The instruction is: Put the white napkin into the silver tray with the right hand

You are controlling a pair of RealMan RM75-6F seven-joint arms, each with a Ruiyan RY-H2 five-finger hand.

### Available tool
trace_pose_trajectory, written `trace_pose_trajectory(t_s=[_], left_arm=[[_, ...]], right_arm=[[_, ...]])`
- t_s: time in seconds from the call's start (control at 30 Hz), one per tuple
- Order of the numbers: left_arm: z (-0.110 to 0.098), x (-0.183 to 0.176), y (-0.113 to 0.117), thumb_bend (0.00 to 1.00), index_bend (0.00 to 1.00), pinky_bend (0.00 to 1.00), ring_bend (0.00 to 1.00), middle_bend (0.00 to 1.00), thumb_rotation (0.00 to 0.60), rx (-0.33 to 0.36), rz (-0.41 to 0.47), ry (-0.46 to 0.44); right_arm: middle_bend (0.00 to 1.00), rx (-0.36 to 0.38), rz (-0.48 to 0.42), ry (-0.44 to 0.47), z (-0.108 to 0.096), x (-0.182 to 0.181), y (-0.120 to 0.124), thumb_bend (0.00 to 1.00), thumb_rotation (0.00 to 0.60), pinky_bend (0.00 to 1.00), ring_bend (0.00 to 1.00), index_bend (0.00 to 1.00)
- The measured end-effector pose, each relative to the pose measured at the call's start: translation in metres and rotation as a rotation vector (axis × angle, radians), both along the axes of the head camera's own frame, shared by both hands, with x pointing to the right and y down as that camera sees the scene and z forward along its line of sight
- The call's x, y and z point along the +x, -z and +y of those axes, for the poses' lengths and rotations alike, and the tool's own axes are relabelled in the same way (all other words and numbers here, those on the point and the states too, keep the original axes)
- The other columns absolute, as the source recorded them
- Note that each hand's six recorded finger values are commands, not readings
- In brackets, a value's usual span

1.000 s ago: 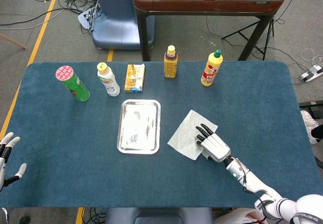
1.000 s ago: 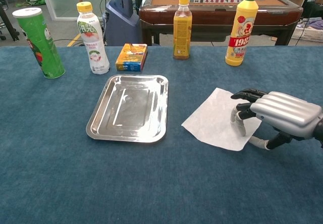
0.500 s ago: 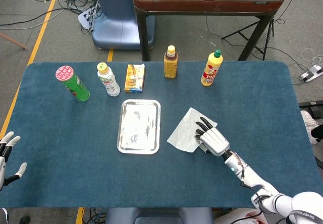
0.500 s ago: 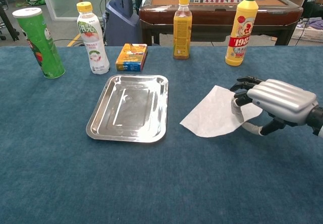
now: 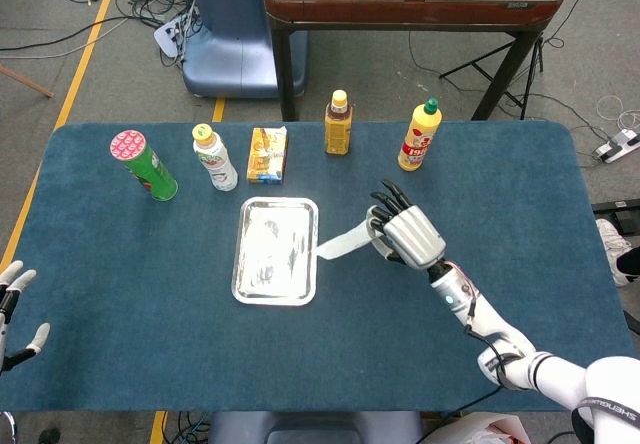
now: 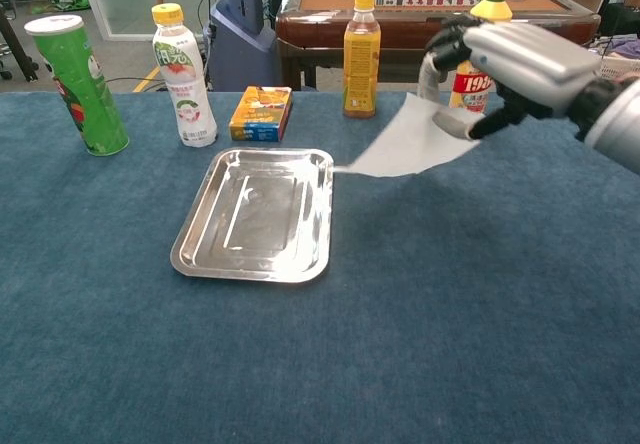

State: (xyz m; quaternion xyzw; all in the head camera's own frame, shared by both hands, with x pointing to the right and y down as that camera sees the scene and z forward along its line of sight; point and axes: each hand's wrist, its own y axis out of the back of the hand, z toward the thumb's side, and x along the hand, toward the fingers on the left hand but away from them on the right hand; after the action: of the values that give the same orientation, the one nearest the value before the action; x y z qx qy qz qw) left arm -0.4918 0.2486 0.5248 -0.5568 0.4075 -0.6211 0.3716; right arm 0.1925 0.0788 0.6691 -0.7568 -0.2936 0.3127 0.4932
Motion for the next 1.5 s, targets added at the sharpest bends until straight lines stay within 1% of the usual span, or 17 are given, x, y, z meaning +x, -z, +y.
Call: trace_pose_trajectory(t_s=[0.07,0.17,0.3,0.43,0.67,0.77,0.93,1.03,1.23,1.37,1.5], left_arm=[[0.000,0.000,0.001,0.27,0.17,0.02,0.13,0.10,0.600,0.002,-0.002,0.001],[0.001,0.000,0.003,0.27,0.17,0.02,0.13,0.10,0.600,0.005,-0.005,0.003],[0.004,-0.002,0.004,0.27,0.17,0.02,0.13,0.10,0.600,0.005,-0.008,0.010],[0.006,-0.005,0.006,0.27,0.17,0.02,0.13,0.10,0.600,0.005,-0.012,0.021],[0.007,-0.008,0.007,0.27,0.17,0.02,0.13,0.10,0.600,0.004,-0.016,0.028],[0.008,-0.007,0.006,0.27,0.17,0.02,0.13,0.10,0.600,0.005,-0.013,0.026],[0.009,-0.008,0.006,0.27,0.17,0.02,0.13,0.10,0.600,0.002,-0.017,0.030],[0.009,-0.009,0.008,0.27,0.17,0.02,0.13,0.10,0.600,0.006,-0.019,0.032],[0.012,-0.009,0.008,0.27,0.17,0.02,0.13,0.10,0.600,0.002,-0.023,0.035],[0.012,-0.010,0.009,0.27,0.17,0.02,0.13,0.10,0.600,0.002,-0.028,0.040],[0.013,-0.011,0.009,0.27,0.17,0.02,0.13,0.10,0.600,0.002,-0.032,0.042]], right_arm=[[0.42,0.031,-0.021,0.031,-0.009,-0.017,0.009,0.46,0.600,0.00,0.18,0.68],[0.42,0.068,-0.044,0.084,-0.016,-0.042,0.018,0.46,0.600,0.00,0.19,0.68],[0.42,0.101,-0.054,0.164,-0.014,-0.071,0.021,0.46,0.600,0.00,0.20,0.69],[0.42,0.097,-0.038,0.223,-0.001,-0.085,0.009,0.46,0.600,0.00,0.20,0.69],[0.43,0.053,-0.008,0.343,0.034,-0.094,-0.021,0.46,0.600,0.00,0.22,0.70],[0.43,0.042,0.005,0.390,0.046,-0.095,-0.030,0.46,0.600,0.00,0.22,0.70],[0.43,0.028,-0.002,0.415,0.048,-0.093,-0.036,0.46,0.600,0.00,0.22,0.70],[0.43,0.024,-0.001,0.425,0.043,-0.091,-0.039,0.46,0.600,0.00,0.22,0.70],[0.43,0.016,0.030,0.449,0.035,-0.090,-0.049,0.45,0.600,0.00,0.22,0.70],[0.43,-0.005,0.036,0.452,0.031,-0.094,-0.056,0.45,0.600,0.00,0.22,0.70],[0.43,-0.010,0.051,0.466,0.028,-0.100,-0.062,0.44,0.600,0.00,0.22,0.70]])
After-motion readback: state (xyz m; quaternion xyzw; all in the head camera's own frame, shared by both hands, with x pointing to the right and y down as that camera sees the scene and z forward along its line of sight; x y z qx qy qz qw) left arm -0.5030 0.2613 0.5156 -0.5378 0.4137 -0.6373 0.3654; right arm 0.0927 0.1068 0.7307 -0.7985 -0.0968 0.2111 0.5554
